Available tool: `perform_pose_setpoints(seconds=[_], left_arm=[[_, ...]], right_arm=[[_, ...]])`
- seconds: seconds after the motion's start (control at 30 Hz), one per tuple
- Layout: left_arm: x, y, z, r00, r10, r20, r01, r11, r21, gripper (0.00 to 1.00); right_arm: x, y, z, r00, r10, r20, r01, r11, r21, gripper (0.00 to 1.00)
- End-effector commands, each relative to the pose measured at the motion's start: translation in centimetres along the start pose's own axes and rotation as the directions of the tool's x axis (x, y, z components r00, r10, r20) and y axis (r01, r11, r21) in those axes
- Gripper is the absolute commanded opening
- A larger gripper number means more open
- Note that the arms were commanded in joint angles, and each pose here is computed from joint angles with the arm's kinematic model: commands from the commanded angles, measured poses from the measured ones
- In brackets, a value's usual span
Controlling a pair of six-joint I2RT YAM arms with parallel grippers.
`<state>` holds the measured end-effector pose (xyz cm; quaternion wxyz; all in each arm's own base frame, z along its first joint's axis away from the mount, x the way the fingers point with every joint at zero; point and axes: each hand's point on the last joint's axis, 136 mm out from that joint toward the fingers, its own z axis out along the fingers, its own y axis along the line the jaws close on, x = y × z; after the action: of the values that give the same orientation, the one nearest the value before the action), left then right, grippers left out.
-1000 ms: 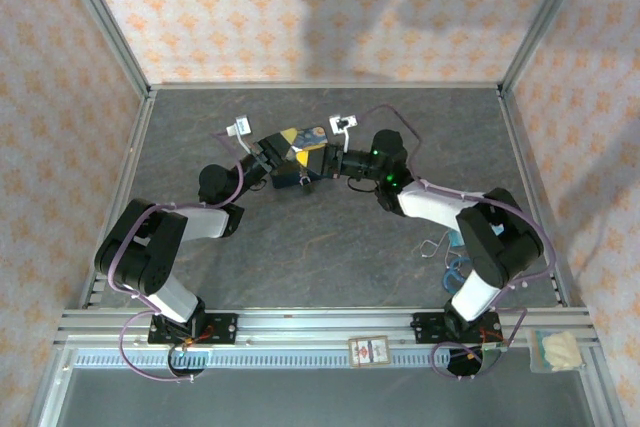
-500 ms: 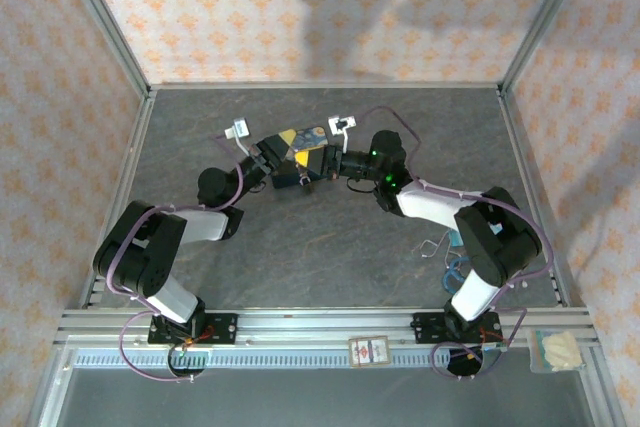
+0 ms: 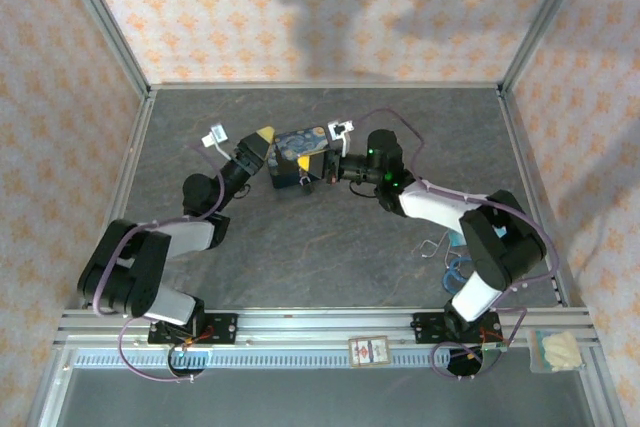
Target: Unlock the padlock with the key
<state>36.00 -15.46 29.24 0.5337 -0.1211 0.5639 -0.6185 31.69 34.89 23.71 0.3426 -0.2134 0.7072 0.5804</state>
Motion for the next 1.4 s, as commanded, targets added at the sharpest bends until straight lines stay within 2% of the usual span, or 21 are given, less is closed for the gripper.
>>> perform_pose_setpoints(seconds=[0.0,0.17,0.27,0.37,0.43,0.57,0.63,0.9,1.13,1.23,1.37], left_arm=[[0.9,3.7,-1.1,0.995,0.086,-0.043,-0.093,0.973,-0.212,0.99],[3.5,8.5,-4.7,0.98,0.142,-0.141,-0.193,0.849,-0.491,0.99],[6.2,10.1,-6.4,0.964,0.15,-0.218,-0.252,0.77,-0.587,0.99],[8.9,11.4,-7.0,0.954,0.112,-0.277,-0.267,0.737,-0.621,0.99],[10.5,12.4,-7.0,0.948,0.081,-0.309,-0.269,0.723,-0.637,0.97],[12.9,13.9,-6.0,0.938,0.032,-0.344,-0.263,0.711,-0.652,0.8],[13.2,14.8,-5.7,0.939,0.03,-0.342,-0.267,0.693,-0.67,0.75],[14.0,17.5,-2.9,0.937,0.062,-0.344,-0.29,0.687,-0.666,0.69],[13.7,20.2,-2.2,0.931,0.117,-0.345,-0.339,0.627,-0.702,0.59],[14.2,21.4,-2.0,0.931,0.1,-0.351,-0.337,0.607,-0.72,0.53],[15.2,22.4,-1.9,0.937,0.06,-0.344,-0.307,0.613,-0.728,0.51]], right_arm=[[0.1,-1.5,-1.3,0.999,-0.04,0.0,0.039,0.99,0.133,0.0],[1.6,-4.9,-3.1,0.999,-0.031,-0.021,0.036,0.941,0.337,0.0],[2.1,-6.9,-4.4,1.0,-0.021,-0.02,0.027,0.895,0.446,0.0],[2.6,-8.2,-5.4,1.0,0.006,-0.008,-0.001,0.865,0.501,0.0],[2.8,-8.8,-5.9,1.0,0.022,0.002,-0.02,0.854,0.52,0.0],[2.7,-9.4,-6.6,0.999,0.036,0.019,-0.041,0.845,0.533,0.0],[2.6,-9.4,-6.8,0.999,0.037,0.024,-0.044,0.845,0.532,0.0],[2.6,-9.8,-7.3,0.998,0.048,0.035,-0.059,0.841,0.538,0.0],[2.5,-9.9,-8.2,0.997,0.042,0.061,-0.068,0.838,0.542,0.0],[2.5,-9.9,-8.3,0.997,0.043,0.061,-0.069,0.839,0.54,0.0],[2.5,-10.0,-8.3,0.997,0.04,0.063,-0.068,0.837,0.542,0.0]])
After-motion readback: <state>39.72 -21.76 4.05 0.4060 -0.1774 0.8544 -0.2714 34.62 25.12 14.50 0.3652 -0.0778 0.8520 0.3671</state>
